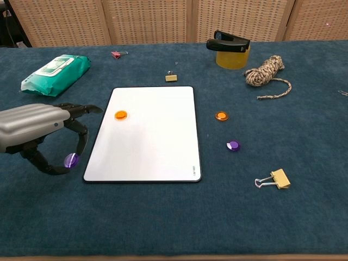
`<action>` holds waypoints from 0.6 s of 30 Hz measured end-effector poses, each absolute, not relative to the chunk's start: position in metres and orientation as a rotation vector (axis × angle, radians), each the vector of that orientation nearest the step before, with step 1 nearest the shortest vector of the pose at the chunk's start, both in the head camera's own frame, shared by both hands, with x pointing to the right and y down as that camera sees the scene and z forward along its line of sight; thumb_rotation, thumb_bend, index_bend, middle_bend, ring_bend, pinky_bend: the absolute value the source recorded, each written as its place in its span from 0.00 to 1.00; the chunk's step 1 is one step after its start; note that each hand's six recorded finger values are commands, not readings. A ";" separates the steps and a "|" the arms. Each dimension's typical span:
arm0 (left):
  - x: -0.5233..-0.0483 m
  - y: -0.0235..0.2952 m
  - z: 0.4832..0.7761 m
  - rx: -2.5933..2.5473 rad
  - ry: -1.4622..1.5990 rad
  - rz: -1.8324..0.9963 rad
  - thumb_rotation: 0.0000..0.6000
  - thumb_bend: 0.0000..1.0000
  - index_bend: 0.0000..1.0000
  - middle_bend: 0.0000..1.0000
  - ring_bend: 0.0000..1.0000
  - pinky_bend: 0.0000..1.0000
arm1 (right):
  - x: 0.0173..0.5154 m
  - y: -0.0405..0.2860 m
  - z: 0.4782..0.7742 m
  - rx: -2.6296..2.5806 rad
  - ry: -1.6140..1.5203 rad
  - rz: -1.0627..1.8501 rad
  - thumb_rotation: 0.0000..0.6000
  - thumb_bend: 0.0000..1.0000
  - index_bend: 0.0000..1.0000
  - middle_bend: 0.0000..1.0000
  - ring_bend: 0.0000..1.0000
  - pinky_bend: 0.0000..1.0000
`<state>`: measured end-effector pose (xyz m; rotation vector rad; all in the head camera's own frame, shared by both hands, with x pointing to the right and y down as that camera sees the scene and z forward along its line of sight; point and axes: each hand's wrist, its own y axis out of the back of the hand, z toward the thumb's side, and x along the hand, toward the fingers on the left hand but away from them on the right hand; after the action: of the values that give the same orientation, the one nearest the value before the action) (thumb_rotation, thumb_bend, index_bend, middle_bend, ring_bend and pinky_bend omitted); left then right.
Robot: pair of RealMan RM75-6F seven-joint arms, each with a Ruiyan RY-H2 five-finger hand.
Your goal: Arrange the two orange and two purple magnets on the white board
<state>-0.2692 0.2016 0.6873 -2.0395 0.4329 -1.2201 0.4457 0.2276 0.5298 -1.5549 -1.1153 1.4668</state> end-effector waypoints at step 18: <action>-0.203 0.156 0.714 -1.963 0.479 -1.295 1.00 0.24 0.50 0.00 0.00 0.00 | 0.450 0.226 0.527 -1.555 -1.134 1.468 1.00 0.00 0.00 0.00 0.00 0.00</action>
<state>-0.2034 0.1559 0.7143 -1.9627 0.4794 -1.2946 0.4504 0.2258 0.5274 -1.5553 -1.1336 1.4683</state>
